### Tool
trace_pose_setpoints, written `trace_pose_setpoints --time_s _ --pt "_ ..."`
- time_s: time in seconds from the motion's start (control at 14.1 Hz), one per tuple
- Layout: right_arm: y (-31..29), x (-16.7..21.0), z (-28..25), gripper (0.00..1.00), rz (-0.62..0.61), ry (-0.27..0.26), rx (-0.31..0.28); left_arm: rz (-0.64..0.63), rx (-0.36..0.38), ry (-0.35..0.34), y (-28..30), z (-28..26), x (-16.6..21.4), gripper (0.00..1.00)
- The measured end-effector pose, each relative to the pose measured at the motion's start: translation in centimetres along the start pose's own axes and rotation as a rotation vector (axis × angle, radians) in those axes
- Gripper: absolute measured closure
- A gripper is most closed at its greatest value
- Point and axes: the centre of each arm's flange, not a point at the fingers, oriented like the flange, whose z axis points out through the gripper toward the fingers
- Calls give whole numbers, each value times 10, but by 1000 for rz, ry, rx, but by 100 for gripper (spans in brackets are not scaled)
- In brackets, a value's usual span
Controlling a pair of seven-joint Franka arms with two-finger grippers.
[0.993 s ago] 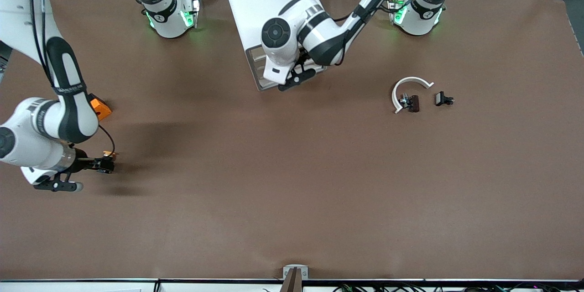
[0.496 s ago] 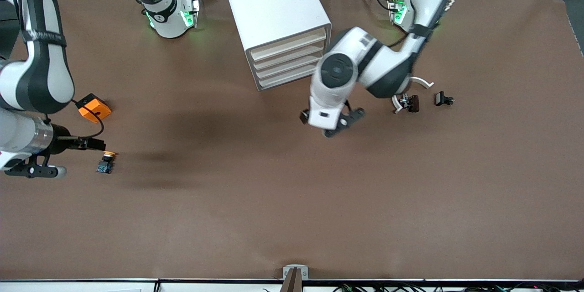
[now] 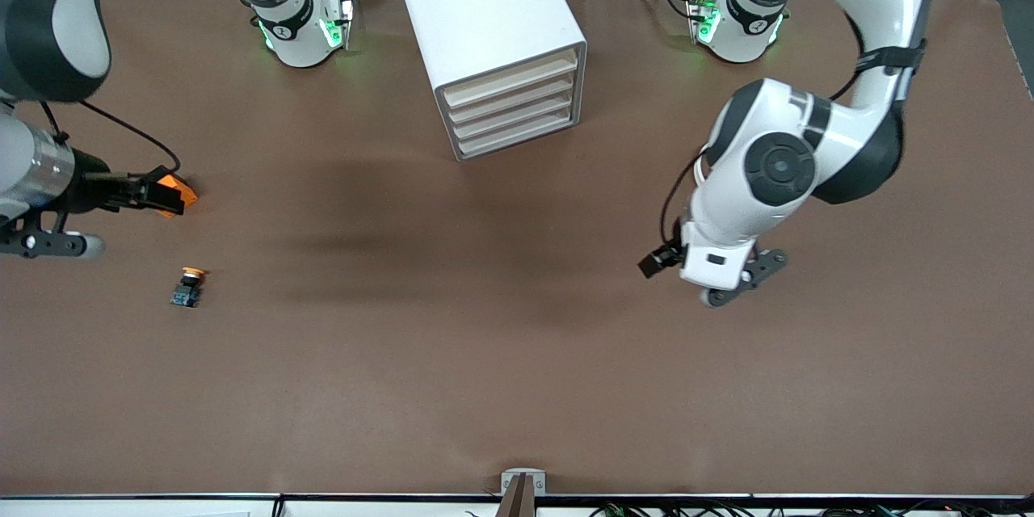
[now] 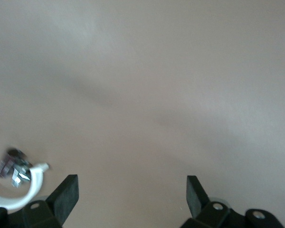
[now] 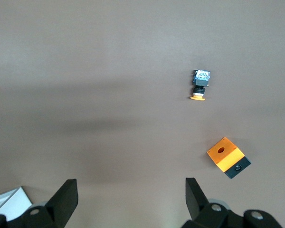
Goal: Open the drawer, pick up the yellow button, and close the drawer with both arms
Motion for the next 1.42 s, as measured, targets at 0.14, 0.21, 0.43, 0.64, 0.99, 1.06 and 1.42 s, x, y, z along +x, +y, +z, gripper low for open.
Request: trace_pose_setpoints --time_s 0.14,0.21,0.43,0.64,0.99,1.06,1.42 --pt "-4 -13 -17 0 -1 -1 0 -31 -15 28 -19 -20 19 0" --pt "-4 -17 -25 0 -1 2 0 -45 -23 42 -30 -31 29 0" --pt "1 -18 -34 0 8 10 1 78 -39 77 -67 -59 59 0" --pt "15 -18 -37 0 33 17 4 187 -14 67 -99 -76 75 0" --pt "18 -19 -62 0 38 72 7 251 30 26 -150 -109 85 0" --pt "17 -19 -64 0 37 73 7 259 37 19 -159 -118 83 0" --pt "15 -33 -66 0 34 -7 3 274 61 -5 -190 -160 66 0"
